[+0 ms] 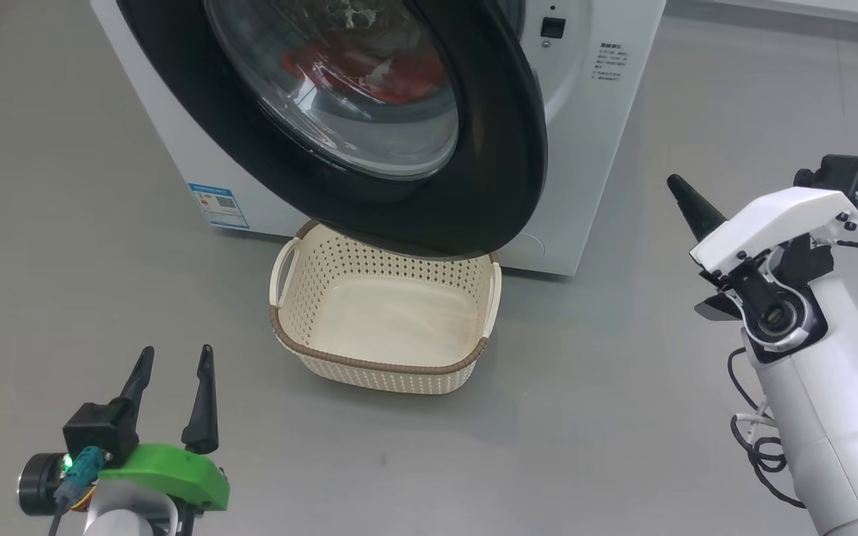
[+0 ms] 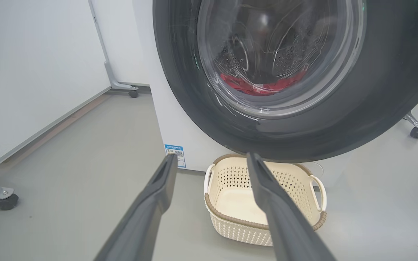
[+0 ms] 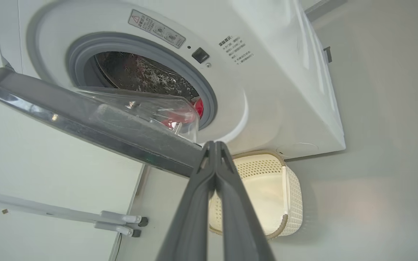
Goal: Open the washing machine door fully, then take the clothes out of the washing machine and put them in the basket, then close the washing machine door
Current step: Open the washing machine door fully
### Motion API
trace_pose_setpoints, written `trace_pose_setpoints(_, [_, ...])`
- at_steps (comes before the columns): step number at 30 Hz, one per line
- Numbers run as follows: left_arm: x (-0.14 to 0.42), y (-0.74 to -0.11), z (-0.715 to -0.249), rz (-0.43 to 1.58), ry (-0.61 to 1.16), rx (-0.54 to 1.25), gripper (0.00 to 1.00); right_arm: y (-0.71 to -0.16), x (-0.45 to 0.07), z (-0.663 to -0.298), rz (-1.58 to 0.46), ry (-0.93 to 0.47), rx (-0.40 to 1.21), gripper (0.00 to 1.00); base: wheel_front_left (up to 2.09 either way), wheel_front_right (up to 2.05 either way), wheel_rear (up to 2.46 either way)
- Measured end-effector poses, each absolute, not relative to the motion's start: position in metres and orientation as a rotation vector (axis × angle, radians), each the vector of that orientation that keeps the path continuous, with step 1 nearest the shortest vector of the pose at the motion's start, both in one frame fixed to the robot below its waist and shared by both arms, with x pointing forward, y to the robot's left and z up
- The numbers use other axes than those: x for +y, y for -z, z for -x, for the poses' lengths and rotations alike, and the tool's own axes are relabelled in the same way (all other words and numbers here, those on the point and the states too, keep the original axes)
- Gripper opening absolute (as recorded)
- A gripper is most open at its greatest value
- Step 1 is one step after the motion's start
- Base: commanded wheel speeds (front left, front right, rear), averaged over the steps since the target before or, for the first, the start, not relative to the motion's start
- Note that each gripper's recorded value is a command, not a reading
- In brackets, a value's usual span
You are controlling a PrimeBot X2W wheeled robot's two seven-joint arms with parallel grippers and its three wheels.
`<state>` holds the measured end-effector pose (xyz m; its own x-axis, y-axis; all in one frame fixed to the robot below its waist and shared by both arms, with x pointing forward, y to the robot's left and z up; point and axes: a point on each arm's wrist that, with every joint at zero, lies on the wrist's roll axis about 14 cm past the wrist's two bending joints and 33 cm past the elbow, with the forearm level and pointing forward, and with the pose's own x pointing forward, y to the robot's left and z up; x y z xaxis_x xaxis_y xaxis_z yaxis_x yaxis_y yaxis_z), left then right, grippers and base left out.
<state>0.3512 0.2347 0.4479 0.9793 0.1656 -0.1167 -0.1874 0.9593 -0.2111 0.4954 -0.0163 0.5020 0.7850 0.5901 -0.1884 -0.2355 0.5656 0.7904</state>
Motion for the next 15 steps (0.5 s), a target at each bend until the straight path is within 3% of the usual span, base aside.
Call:
trace_pose_setpoints(5, [0.227, -0.455, -0.357, 0.220, -0.150, 0.077, 1.00, -0.507, -0.038, -0.488, -0.675, -0.494, 0.361, 0.00, 0.00, 0.00, 0.00])
trace_pose_setpoints(15, [0.226, -0.457, -0.359, 0.216, -0.145, 0.070, 1.00, -0.500, -0.029, -0.457, -0.355, -0.600, 0.246, 0.00, 0.00, 0.00, 0.00])
